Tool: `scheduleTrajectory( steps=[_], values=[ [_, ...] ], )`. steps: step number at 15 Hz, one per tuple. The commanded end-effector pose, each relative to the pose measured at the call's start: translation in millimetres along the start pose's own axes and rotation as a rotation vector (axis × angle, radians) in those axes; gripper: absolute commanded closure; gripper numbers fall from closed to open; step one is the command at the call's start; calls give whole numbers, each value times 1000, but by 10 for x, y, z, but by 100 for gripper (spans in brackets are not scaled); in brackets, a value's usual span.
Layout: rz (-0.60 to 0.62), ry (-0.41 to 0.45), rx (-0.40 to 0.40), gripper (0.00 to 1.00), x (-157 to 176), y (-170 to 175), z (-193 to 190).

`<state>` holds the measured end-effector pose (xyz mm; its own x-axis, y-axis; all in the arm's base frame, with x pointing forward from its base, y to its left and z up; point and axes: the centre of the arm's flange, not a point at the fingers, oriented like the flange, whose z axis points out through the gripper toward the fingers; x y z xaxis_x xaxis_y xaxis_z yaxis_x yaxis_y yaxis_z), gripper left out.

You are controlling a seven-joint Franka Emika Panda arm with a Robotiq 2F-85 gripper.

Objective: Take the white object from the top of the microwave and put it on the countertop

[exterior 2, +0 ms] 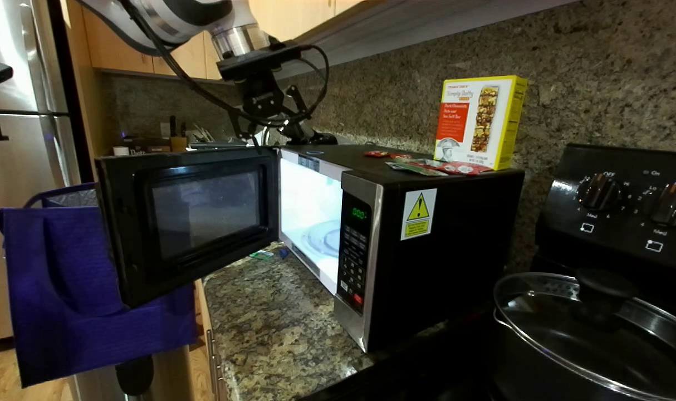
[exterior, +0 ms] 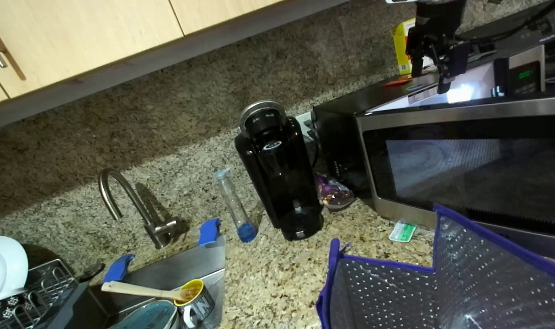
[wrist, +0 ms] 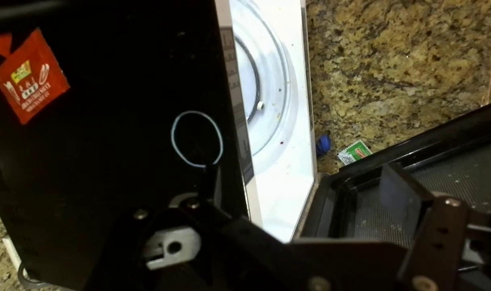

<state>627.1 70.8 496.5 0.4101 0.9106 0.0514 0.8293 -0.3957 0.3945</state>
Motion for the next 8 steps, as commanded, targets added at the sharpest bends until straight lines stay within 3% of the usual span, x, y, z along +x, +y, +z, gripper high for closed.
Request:
scheduleTrajectory(
  steps=[1,8],
  values=[
    [-8,-35,33,0,81,178,182],
    [19,-51,44,0,54,281,282]
  ],
)
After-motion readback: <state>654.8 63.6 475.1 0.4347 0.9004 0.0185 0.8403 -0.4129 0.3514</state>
